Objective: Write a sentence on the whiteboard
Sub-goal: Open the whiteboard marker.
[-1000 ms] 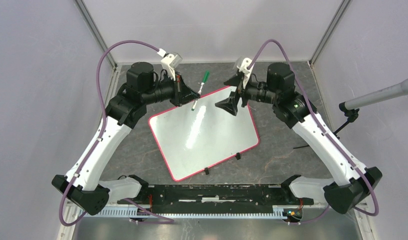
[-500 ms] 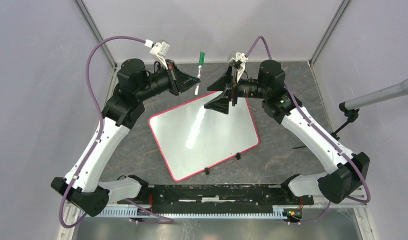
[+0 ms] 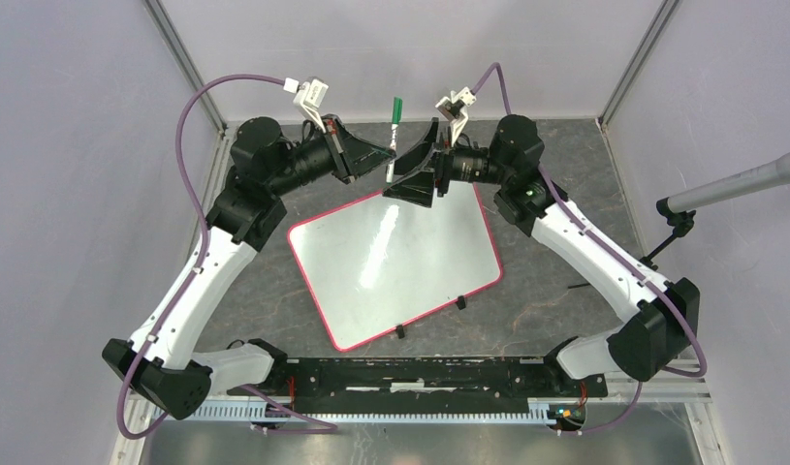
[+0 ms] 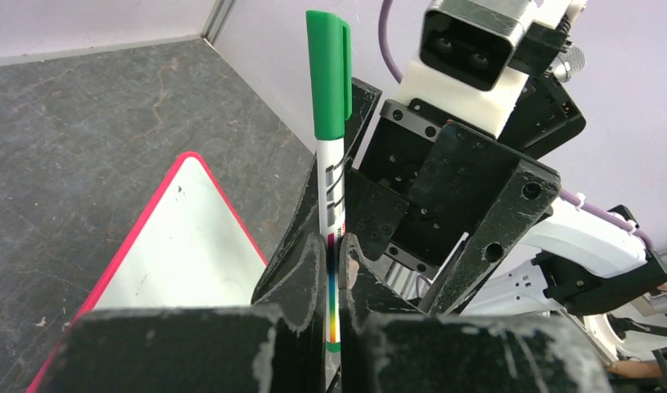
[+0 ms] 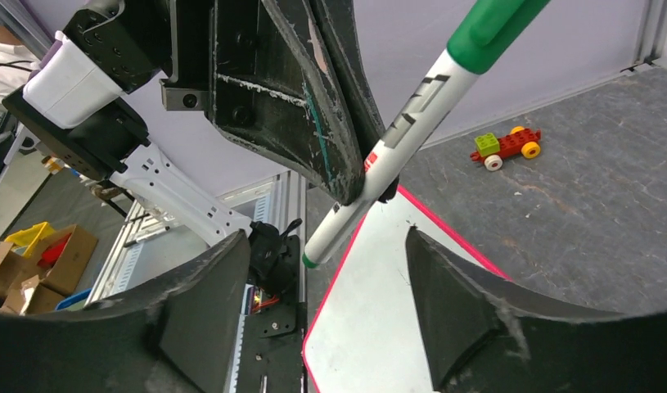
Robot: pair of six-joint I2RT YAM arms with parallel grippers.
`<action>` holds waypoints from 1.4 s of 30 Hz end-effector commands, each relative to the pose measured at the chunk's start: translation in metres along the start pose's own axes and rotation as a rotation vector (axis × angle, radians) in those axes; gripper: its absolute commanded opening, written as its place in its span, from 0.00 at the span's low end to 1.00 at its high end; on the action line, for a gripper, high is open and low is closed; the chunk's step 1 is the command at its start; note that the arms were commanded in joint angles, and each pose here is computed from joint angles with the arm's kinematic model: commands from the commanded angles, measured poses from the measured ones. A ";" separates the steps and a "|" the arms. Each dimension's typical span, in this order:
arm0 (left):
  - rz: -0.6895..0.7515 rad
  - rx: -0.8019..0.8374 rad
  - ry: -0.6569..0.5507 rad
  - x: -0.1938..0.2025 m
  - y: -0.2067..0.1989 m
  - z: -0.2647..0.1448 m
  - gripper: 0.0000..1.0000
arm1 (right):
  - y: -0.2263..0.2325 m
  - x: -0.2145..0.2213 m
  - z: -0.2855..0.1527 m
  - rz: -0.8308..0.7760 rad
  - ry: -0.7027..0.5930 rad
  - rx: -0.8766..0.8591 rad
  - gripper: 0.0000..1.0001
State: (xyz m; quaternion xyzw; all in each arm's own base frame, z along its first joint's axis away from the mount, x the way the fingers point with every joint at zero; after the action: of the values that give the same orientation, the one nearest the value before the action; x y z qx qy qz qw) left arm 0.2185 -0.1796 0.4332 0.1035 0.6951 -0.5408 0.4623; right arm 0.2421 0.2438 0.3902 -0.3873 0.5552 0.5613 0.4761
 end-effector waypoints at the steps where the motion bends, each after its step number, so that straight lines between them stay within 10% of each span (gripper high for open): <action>1: -0.032 0.065 -0.020 -0.003 -0.005 0.002 0.02 | 0.004 -0.012 0.009 -0.017 -0.050 -0.032 0.71; 10: -0.012 0.044 0.003 0.004 -0.001 -0.004 0.05 | 0.003 -0.009 0.008 -0.015 -0.040 -0.032 0.00; 15: 0.134 -0.029 0.079 -0.003 0.002 -0.033 0.69 | 0.002 0.009 -0.006 -0.096 0.049 0.028 0.00; 20: 0.259 -0.124 0.253 -0.003 0.006 -0.061 1.00 | -0.001 0.030 -0.025 -0.221 0.265 0.071 0.00; 42: 0.388 0.189 0.768 0.056 -0.009 -0.041 0.76 | 0.049 0.107 -0.050 -0.201 0.568 -0.258 0.00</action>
State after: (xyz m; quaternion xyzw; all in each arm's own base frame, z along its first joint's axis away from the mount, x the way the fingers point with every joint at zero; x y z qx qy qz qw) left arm 0.1707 -0.1619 0.3976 0.4190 0.7473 -0.4496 0.2526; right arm 0.1721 0.2109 0.2899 -0.6220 0.5715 0.4446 0.2980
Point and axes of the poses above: each gripper's point midway between its finger pads, its own z axis out along the fingers, its own y axis along the line the jaws close on, x = y × z, the point moved 10 cm from there along -z, back along the fingers, and after that the axes turned 6 degrees about -z, right-handed, at the moved point
